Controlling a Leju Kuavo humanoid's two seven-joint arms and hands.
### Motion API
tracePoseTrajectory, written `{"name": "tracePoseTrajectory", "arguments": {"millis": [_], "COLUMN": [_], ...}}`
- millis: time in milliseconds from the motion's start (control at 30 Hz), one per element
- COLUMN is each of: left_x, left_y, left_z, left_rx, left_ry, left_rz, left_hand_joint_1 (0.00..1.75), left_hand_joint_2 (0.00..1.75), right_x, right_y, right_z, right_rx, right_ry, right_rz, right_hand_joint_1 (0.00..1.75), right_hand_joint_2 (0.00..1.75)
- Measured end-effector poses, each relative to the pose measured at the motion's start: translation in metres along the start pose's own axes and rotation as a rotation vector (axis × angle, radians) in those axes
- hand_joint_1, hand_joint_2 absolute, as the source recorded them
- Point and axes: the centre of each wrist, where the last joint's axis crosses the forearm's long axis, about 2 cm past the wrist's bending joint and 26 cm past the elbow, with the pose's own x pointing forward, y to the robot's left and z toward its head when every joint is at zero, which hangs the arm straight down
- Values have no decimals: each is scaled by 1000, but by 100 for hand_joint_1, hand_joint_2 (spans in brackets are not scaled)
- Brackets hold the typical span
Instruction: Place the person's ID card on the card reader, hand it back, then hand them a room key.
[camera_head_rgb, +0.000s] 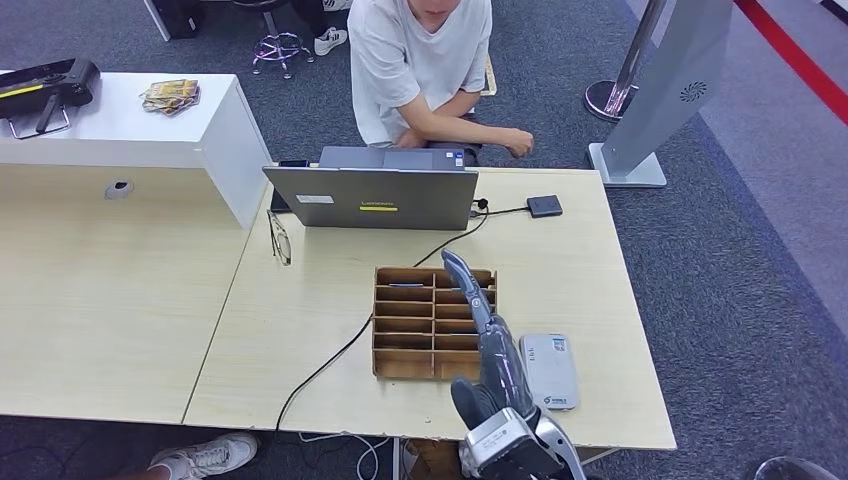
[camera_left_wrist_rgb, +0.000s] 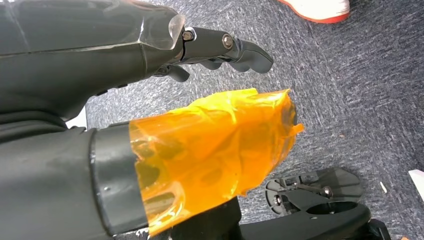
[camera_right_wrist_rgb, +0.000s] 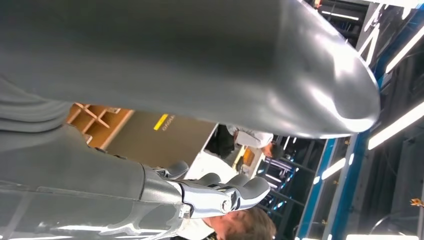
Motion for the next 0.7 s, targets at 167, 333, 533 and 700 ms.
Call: {"name": "tracePoseTrajectory", "arguments": {"millis": [167, 333, 533, 700], "left_x": [0, 0, 0, 0], "left_y": [0, 0, 0, 0], "left_z": [0, 0, 0, 0], "left_rx": [3, 9, 11, 12], "left_ry": [4, 19, 26, 26], "left_rz": [11, 18, 19, 19], "left_hand_joint_1": [0, 0, 0, 0], "left_hand_joint_2": [0, 0, 0, 0], "right_x": [0, -1, -5, -11], "right_y": [5, 11, 15, 18], "right_z": [13, 26, 35, 43], "right_rx": [4, 8, 23, 40], "right_ry": [23, 54, 94, 147], "right_rz": [-59, -87, -86, -80], "right_hand_joint_1": [0, 0, 0, 0], "right_hand_joint_2": [0, 0, 0, 0]}}
